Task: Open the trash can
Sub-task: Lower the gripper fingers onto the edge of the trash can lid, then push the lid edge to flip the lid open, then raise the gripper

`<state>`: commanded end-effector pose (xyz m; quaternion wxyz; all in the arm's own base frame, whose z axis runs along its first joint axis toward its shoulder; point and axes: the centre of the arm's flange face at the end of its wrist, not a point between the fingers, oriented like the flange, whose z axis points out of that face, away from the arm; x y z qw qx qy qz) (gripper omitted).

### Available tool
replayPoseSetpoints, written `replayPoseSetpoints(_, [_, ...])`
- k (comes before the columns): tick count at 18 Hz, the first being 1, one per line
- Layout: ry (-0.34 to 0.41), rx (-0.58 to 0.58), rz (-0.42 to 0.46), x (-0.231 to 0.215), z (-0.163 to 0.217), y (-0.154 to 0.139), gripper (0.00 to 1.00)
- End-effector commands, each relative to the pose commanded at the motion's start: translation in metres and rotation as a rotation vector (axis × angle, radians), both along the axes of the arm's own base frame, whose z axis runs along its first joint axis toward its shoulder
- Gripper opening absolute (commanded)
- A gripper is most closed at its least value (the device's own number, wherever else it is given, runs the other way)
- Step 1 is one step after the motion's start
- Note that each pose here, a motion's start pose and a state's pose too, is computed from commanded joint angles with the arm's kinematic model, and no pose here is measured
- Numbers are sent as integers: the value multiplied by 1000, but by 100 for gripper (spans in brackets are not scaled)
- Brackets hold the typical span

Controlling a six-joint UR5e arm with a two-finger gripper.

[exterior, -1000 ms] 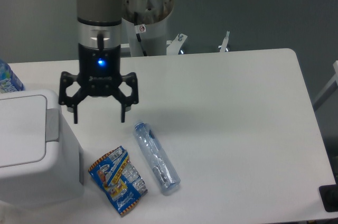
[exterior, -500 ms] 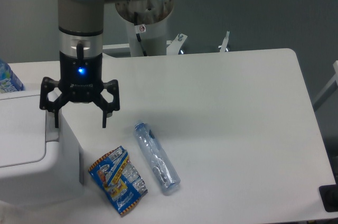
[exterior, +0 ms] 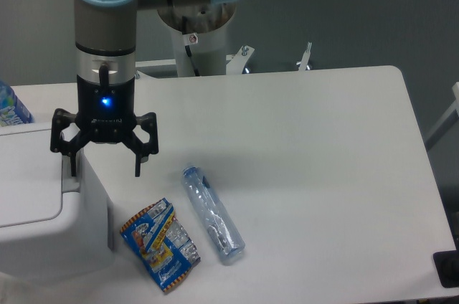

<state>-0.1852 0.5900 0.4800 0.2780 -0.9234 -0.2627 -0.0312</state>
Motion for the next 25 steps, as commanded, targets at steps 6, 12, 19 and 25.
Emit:
replayPoseSetpoints(6, [-1,-1,-6,4,-1,1,100])
replayPoseSetpoints(12, [-1,-1,-6,4,-1,1,100])
replayPoseSetpoints(19, [-2,-5,-6,2,-3,1,100])
replayPoseSetpoints(25, [-2,-9,-6,3,-5,2,100])
